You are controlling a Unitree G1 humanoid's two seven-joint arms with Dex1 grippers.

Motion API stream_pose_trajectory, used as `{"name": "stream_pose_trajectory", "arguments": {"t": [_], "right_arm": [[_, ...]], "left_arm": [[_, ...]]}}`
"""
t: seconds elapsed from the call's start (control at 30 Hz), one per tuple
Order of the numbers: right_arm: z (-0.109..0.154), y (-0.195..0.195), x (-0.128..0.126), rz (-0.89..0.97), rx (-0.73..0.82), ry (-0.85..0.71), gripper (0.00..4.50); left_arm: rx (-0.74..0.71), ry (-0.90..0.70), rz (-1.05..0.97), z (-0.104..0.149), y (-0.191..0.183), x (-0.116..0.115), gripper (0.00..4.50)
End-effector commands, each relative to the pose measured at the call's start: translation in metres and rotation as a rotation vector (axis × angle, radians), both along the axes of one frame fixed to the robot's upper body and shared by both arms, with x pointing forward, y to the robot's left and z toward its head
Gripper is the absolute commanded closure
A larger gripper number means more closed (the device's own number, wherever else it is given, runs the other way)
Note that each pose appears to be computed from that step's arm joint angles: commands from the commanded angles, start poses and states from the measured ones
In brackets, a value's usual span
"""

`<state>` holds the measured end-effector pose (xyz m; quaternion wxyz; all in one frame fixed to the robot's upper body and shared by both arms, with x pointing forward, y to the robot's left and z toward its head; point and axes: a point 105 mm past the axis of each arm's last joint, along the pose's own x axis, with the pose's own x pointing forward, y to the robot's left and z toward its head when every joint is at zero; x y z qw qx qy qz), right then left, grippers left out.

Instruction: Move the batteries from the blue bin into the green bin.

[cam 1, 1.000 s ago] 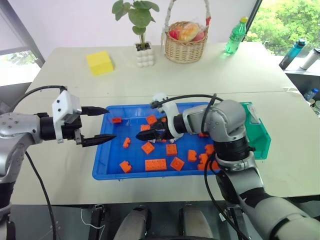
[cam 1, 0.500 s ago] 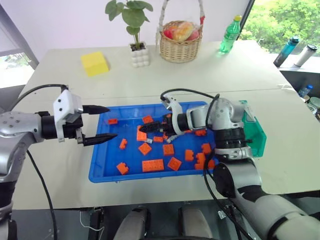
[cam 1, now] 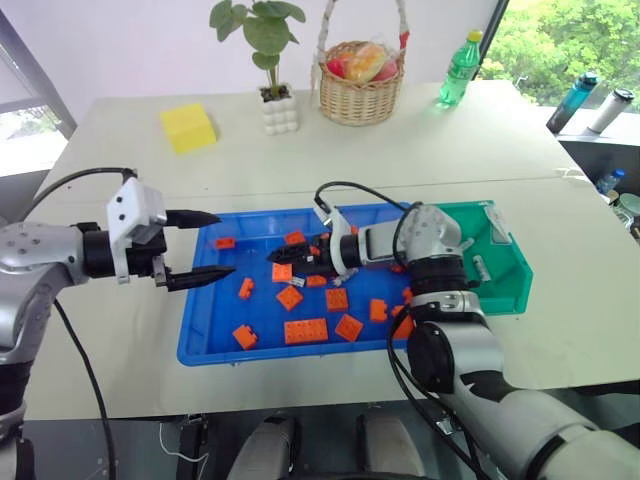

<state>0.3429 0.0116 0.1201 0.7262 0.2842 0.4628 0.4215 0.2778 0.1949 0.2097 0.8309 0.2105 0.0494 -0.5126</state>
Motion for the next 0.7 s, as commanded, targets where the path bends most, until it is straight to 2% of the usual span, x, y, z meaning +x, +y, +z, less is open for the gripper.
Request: {"name": "stream_pose_trajectory", "arguments": {"t": [0.03,0.13,0.3,0.47,0.63,0.7], "right_arm": [[0.010,0.007,0.003,-0.003,0.030,-0.030,2.75],[0.014,0.011,0.005,-0.002,0.039,-0.044,4.14],[0.031,0.022,0.009,0.004,0.087,-0.083,4.14],[0.037,0.038,0.006,0.040,0.080,-0.149,4.14],[0.053,0.030,0.007,0.096,0.017,-0.369,4.14],[0.061,0.021,-0.002,0.175,-0.018,-0.489,3.65]], "left_arm": [[0.007,-0.059,-0.011,0.015,-0.004,-0.001,0.00],[0.005,-0.064,-0.008,0.017,-0.004,0.000,0.00],[0.006,-0.071,-0.001,0.018,-0.002,0.002,0.00],[0.004,-0.078,0.003,0.019,-0.002,0.004,0.00],[0.001,-0.081,0.005,0.019,-0.002,0.003,0.00],[-0.003,-0.075,-0.001,0.018,-0.003,0.002,0.00]]}}
